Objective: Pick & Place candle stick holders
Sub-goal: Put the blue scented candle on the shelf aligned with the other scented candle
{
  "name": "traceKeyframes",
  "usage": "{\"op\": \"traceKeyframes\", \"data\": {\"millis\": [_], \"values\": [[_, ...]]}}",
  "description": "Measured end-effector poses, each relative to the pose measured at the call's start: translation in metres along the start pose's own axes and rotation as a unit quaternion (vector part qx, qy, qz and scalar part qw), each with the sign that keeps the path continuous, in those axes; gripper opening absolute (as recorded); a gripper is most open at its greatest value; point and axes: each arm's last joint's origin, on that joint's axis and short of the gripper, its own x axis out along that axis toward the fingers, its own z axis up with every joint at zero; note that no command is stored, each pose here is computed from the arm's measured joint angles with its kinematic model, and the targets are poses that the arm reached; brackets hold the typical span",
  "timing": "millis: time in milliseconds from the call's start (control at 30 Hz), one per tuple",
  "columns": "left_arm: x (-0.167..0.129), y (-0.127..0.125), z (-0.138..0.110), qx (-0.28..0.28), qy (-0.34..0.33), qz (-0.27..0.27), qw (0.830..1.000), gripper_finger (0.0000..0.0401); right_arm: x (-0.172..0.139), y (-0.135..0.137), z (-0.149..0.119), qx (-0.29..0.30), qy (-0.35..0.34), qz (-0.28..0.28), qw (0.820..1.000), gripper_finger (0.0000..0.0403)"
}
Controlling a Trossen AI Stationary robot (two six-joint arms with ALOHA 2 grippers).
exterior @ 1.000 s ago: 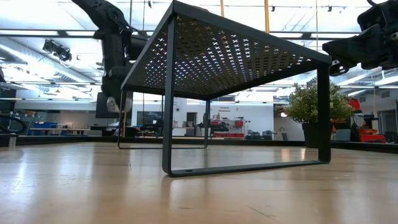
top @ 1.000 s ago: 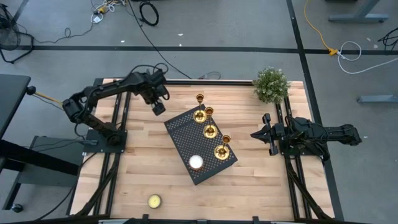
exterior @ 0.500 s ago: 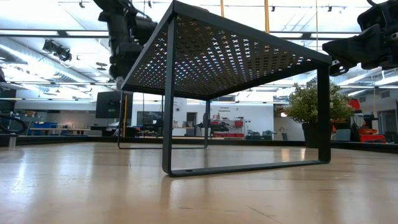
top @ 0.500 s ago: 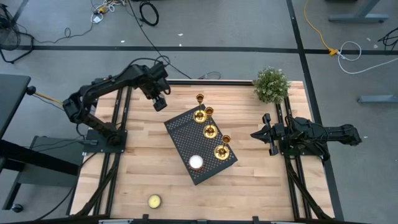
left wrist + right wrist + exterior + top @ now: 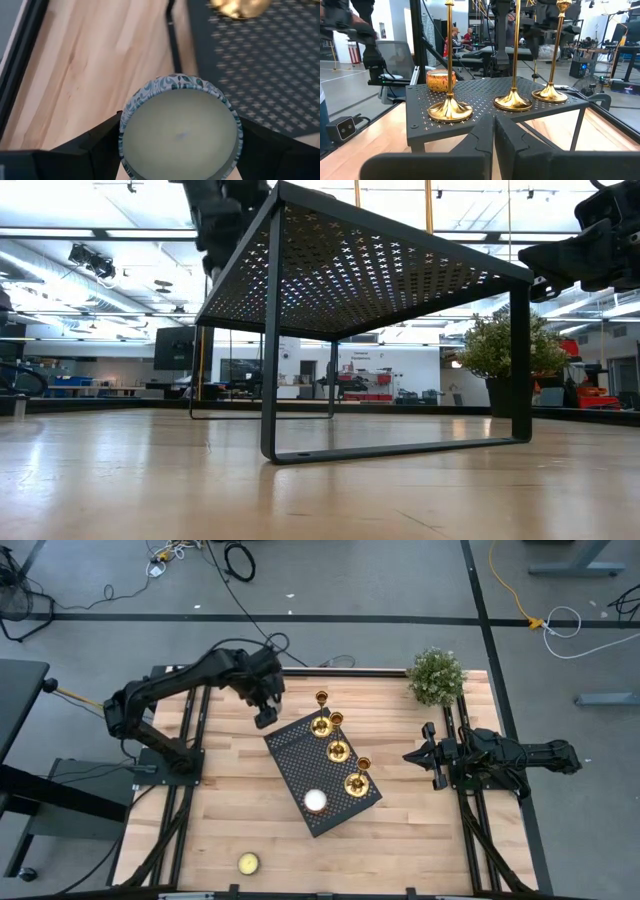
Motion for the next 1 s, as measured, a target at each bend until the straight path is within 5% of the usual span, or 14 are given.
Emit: {"op": "traceKeyframes", "data": {"millis": [400,1000], "values": [[0.001,-0.041,0.0,0.073,0.011,-0.027,0.997,0.0305,0.0,0.0,0.0,0.0,0.0,0.0,1.0,0.0018],[-0.035,-0.08,-0.016,0.146,-0.061,-0.054,0.986,0.0305,0.0,0.0,0.0,0.0,0.0,0.0,1.0,0.0018]]}}
